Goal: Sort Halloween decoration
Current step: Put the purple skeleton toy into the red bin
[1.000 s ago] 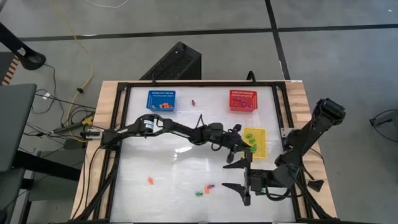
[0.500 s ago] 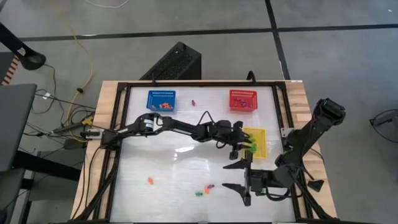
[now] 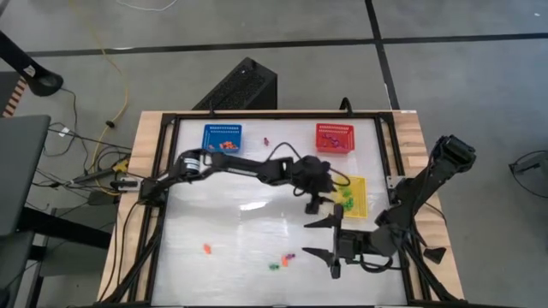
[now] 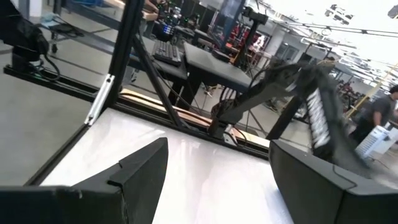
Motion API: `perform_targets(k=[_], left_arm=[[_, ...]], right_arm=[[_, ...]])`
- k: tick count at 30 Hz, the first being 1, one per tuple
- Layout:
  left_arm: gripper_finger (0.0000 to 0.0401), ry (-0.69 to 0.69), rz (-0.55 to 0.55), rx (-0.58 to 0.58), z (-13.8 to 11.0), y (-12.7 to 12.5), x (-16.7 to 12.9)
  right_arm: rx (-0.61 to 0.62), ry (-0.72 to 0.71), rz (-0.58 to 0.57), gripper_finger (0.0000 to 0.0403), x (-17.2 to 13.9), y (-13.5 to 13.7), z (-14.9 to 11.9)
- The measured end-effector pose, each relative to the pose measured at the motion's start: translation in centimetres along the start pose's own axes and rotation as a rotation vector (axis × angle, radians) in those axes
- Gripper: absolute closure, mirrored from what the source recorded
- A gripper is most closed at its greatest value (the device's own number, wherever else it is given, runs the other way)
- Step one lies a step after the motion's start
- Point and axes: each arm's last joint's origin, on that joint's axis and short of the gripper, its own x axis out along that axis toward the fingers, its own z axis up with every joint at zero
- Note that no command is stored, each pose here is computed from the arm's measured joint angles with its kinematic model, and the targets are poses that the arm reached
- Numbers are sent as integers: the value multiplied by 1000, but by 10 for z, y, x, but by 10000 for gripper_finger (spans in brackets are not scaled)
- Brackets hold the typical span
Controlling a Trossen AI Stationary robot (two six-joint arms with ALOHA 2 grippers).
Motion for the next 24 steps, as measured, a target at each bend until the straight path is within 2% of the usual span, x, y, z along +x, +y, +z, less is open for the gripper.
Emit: perform_targets(k=[4,10,13,15,17,20,24], left_arm=[[232,311,51,46,5,0,-34],[232,900,118,90,-13,-19,-84],[232,1048,110,57,-28,-27,-102],[232,1074,108,60,-36,-32,-114],[232,1038,150,108,-40,-32,-128],[232,897,227,206,-49,-24,-146],[232,683,356,272,-76,9,-166]], right_arm=[[-7,-3,10,92,-2,2,1],[-36,22,15,92,-1,2,-3],[-32,39,6,92,2,0,-6],[-23,54,0,92,5,-2,-8],[-20,69,-8,92,7,-3,-11],[-8,89,-21,92,11,-7,-14],[29,99,-12,92,17,-12,-18]])
